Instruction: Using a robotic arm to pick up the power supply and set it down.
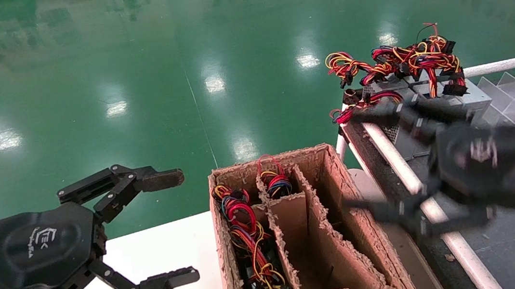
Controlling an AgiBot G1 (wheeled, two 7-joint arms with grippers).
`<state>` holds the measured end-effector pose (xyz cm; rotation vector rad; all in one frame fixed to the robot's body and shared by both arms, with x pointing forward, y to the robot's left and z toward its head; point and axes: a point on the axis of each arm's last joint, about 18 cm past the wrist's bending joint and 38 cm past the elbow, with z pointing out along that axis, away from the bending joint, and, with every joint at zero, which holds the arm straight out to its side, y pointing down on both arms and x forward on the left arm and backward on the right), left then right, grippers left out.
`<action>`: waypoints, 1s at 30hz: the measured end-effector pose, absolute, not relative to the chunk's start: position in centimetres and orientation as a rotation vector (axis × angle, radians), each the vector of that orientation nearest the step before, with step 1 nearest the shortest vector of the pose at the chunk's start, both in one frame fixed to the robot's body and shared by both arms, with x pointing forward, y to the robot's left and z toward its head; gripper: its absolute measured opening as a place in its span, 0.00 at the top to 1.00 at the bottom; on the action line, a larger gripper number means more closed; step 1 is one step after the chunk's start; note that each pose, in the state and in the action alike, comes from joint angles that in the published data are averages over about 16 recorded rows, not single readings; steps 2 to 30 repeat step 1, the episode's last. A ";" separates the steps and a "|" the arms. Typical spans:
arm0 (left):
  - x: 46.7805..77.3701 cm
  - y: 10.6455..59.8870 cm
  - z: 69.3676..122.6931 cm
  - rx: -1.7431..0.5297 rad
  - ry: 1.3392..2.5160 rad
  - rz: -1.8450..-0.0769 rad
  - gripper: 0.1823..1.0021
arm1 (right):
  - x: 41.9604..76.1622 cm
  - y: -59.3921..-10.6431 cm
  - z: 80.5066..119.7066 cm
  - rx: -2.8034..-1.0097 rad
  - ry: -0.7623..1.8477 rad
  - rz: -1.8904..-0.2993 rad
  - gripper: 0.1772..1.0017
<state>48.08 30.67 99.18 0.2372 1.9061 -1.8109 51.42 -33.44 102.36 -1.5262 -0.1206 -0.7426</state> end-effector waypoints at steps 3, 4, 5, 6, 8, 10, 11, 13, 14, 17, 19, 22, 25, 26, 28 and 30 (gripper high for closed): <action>48.1 30.7 99.2 0.237 1.906 -1.811 0.00 | 51.2 -33.2 102.2 -1.531 -0.128 -0.731 0.00; 48.1 30.7 99.2 0.237 1.906 -1.811 0.00 | 51.2 -33.2 102.2 -1.531 -0.128 -0.731 0.00; 48.1 30.7 99.2 0.237 1.906 -1.811 0.00 | 51.2 -33.2 102.2 -1.531 -0.128 -0.731 0.00; 48.1 30.7 99.2 0.237 1.906 -1.811 0.00 | 51.2 -33.2 102.2 -1.531 -0.128 -0.731 0.00; 48.1 30.7 99.2 0.237 1.906 -1.811 0.00 | 51.2 -33.2 102.2 -1.531 -0.128 -0.731 0.00; 48.1 30.7 99.2 0.237 1.906 -1.811 0.00 | 51.2 -33.2 102.2 -1.531 -0.128 -0.731 0.00; 48.1 30.7 99.2 0.237 1.906 -1.811 0.00 | 51.2 -33.2 102.2 -1.531 -0.128 -0.731 0.00; 48.1 30.7 99.2 0.237 1.906 -1.811 0.00 | 51.2 -33.2 102.2 -1.531 -0.128 -0.731 0.00; 48.1 30.7 99.2 0.237 1.906 -1.811 0.00 | 51.2 -33.2 102.2 -1.531 -0.128 -0.731 0.00; 48.1 30.7 99.2 0.237 1.906 -1.811 0.00 | 51.2 -33.2 102.2 -1.531 -0.128 -0.731 0.00; 48.1 30.7 99.2 0.237 1.906 -1.811 0.00 | 51.2 -33.2 102.2 -1.531 -0.128 -0.731 0.00; 48.1 30.7 99.2 0.237 1.906 -1.811 0.00 | 51.2 -33.2 102.2 -1.531 -0.128 -0.731 0.00; 48.1 30.7 99.2 0.237 1.906 -1.811 0.00 | 51.2 -33.2 102.2 -1.531 -0.128 -0.731 0.00; 48.1 30.7 99.2 0.237 1.906 -1.811 0.00 | 51.2 -33.2 102.2 -1.531 -0.128 -0.731 0.00; 48.1 30.7 99.2 0.237 1.906 -1.811 0.00 | 51.2 -33.2 102.2 -1.531 -0.128 -0.731 0.00; 48.1 30.7 99.2 0.237 1.906 -1.811 0.00 | 51.2 -33.2 102.2 -1.531 -0.128 -0.731 0.00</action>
